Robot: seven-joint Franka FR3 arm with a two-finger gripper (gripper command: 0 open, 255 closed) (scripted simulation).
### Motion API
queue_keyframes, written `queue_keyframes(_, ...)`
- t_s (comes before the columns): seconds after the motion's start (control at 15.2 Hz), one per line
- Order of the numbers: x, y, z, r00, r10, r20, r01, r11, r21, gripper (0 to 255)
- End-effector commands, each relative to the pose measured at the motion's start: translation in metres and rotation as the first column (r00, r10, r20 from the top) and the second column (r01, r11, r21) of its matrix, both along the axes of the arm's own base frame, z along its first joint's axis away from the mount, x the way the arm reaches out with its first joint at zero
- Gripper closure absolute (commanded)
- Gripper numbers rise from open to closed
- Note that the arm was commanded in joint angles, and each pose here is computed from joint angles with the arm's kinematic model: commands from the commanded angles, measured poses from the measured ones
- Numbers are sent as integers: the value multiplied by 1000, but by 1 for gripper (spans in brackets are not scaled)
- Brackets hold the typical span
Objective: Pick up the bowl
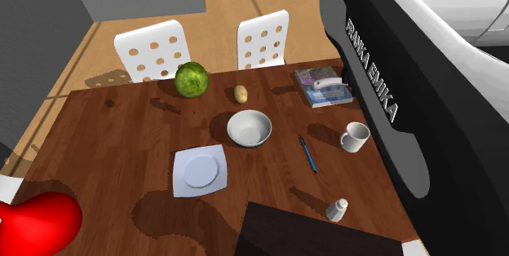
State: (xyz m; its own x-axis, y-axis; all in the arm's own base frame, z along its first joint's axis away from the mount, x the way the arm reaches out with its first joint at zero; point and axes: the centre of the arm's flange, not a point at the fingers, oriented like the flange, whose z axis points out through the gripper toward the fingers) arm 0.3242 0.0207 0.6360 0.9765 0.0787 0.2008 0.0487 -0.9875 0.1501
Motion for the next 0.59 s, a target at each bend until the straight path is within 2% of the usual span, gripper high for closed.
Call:
queue_keyframes(0.0,0,0,0,1000,0,0,0,1000,0,0)
queue_keyframes(0.53,40,51,-82,1000,2,-11,-2,1000,11,0)
